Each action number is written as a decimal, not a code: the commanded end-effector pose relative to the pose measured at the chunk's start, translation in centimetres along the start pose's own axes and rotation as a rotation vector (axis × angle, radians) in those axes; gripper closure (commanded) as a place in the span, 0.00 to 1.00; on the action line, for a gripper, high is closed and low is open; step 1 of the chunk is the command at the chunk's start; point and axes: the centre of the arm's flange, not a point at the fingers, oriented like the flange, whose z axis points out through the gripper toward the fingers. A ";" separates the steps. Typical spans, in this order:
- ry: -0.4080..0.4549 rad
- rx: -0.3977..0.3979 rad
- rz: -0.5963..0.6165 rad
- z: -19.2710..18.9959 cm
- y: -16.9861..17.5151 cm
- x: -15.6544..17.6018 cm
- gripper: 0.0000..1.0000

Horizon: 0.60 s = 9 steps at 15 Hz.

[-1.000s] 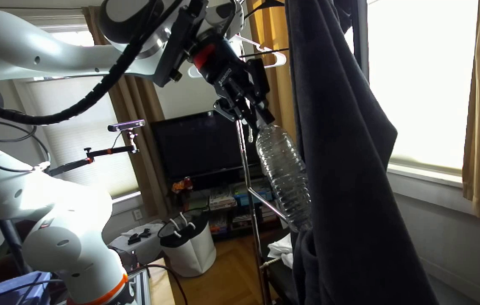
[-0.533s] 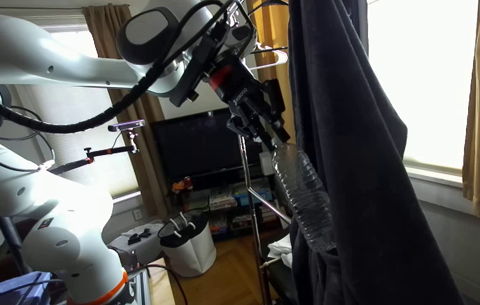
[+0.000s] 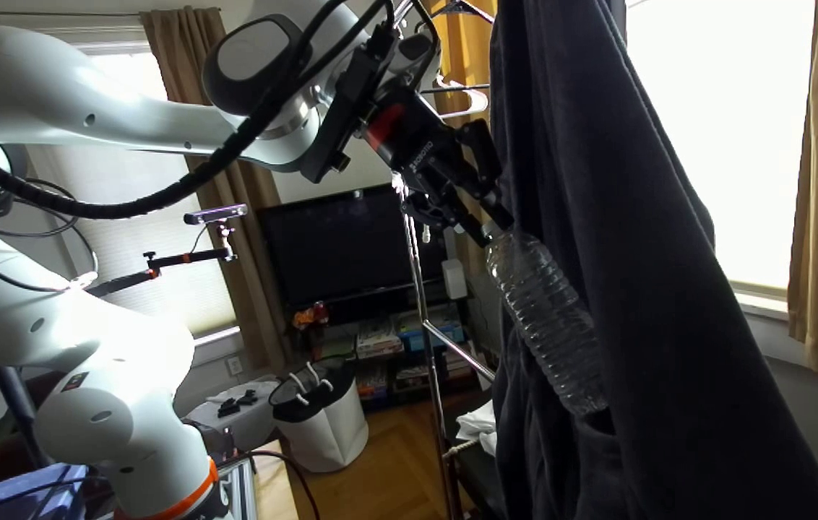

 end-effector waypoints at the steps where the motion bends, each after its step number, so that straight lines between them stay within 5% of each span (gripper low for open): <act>1: 0.024 -0.034 -0.015 2.0 -0.3 -0.7 0.92; 9: -0.035 0.048 0.029 7.2 -0.5 -0.7 0.92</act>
